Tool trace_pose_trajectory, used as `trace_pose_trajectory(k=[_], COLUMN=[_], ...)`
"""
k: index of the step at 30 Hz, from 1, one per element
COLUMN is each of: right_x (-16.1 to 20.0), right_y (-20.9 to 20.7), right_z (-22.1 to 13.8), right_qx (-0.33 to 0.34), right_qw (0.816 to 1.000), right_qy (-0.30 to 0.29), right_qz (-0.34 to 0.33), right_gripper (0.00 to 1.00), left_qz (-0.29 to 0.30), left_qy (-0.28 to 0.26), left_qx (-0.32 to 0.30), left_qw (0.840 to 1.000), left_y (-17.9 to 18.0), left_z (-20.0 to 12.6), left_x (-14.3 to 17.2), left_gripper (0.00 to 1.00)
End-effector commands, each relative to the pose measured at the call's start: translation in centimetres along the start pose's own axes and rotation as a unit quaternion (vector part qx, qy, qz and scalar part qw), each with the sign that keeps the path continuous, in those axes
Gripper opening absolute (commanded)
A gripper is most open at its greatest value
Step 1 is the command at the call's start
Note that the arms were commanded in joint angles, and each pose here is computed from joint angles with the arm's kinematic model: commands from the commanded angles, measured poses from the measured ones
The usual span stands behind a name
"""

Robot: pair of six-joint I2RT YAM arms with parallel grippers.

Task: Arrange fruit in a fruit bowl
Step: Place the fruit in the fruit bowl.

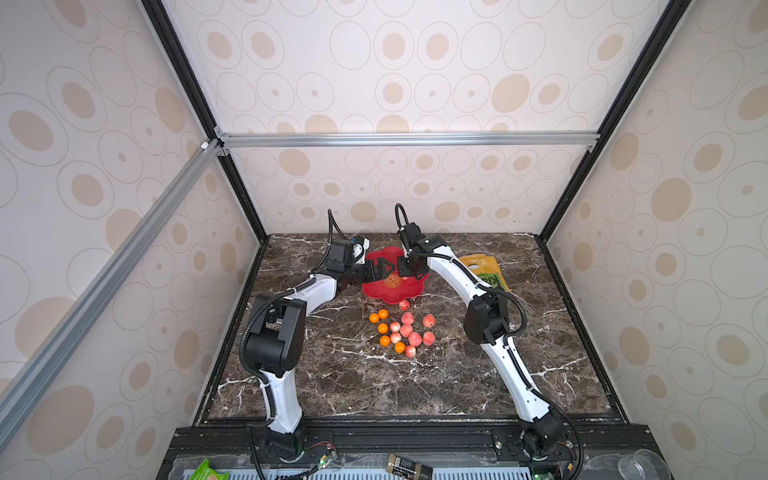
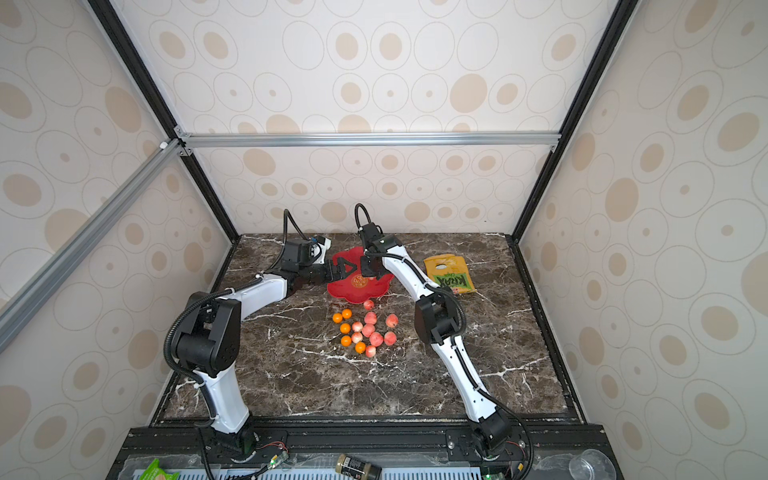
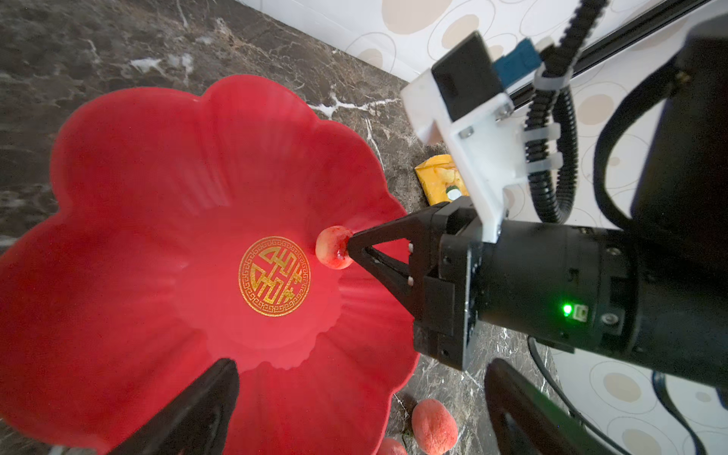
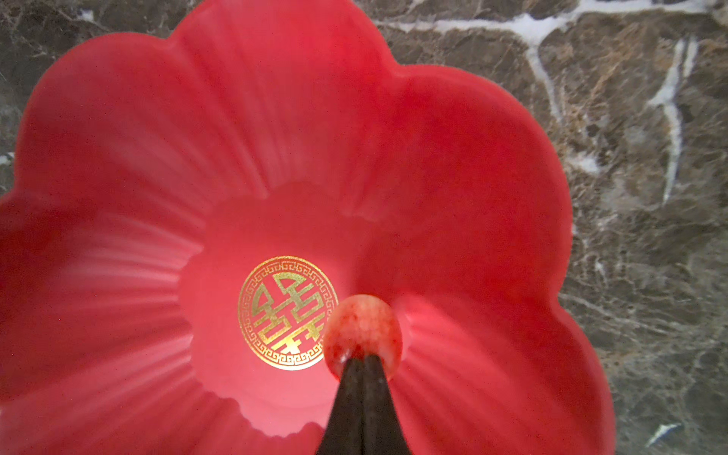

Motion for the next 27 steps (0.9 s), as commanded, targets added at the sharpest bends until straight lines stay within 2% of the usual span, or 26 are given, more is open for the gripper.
trace_pose_trajectory(k=[1,18,27], right_x=[-0.33,-0.39,-0.35], right_y=[-0.37,-0.94,-0.98], right_z=[0.55,1.32,1.36], right_qx=[0.007,-0.002,-0.003], right_qw=[1.000,1.000,1.000], right_qy=[-0.006,0.003,0.005], right_qz=[-0.002,0.016,0.019], right_gripper=[0.00,0.02,0.16], left_qz=[0.017,0.018,0.017], left_qy=[-0.009,-0.006,-0.005], left_qx=[0.004,0.010,0.012], left_qw=[1.000,1.000,1.000], left_y=[-0.19,-0.29,-0.28], left_z=[-0.02,0.04,0.07], left_x=[-1.13,-1.17,-1.13], left_gripper=[0.98,0.98,0.98])
Point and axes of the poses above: each gripper's point midway between its finger pads, its own z axis out along the fingers, its own y axis along the line the jaws close on, x = y × z, the point moved 10 cm from there along -z, back along the fingers, and after that the axes turned 4 degrees about z, right-handed, at the moved point
